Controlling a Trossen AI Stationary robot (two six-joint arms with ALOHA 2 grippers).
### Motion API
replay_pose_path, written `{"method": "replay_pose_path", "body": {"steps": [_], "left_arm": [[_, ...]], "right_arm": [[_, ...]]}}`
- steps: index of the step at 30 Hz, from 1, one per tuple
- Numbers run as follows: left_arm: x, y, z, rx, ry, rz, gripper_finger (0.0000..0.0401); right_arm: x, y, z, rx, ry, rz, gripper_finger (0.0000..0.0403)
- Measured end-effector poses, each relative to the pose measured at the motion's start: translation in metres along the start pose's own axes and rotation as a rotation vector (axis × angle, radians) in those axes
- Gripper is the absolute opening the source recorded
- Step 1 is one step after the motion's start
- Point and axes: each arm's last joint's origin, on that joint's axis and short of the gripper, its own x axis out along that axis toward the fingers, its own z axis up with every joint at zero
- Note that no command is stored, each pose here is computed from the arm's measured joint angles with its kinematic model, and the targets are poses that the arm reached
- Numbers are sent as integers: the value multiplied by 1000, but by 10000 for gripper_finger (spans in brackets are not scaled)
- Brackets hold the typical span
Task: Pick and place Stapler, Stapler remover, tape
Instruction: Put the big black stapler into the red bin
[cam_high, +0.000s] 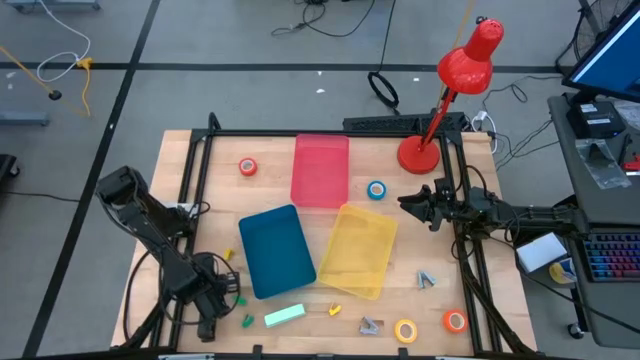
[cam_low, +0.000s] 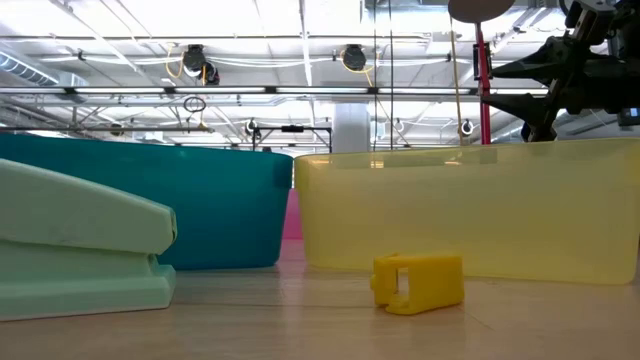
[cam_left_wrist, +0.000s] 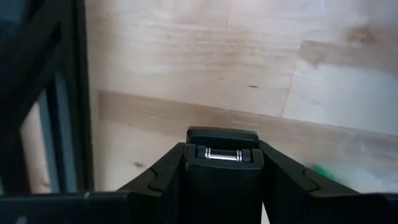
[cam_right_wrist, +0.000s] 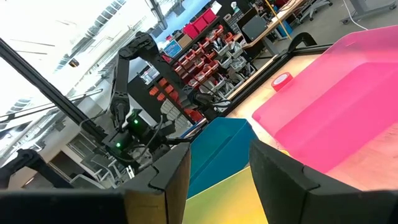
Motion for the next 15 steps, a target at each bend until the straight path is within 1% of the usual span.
{"method": "replay_pose_path", "body": {"steps": [3,6,12,15], "left_arm": [[-10,3,4,29,32,-25,160],[-20,5,7,64,59,-85,160],[-40,8,16,117,93,-227,160],[-48,6,21,126,100,-326,160]], "right_arm": [[0,0,0,0,0,0,157],[0,0,0,0,0,0,157],[0,0,0,0,0,0,157],[0,0,0,0,0,0,157]]}}
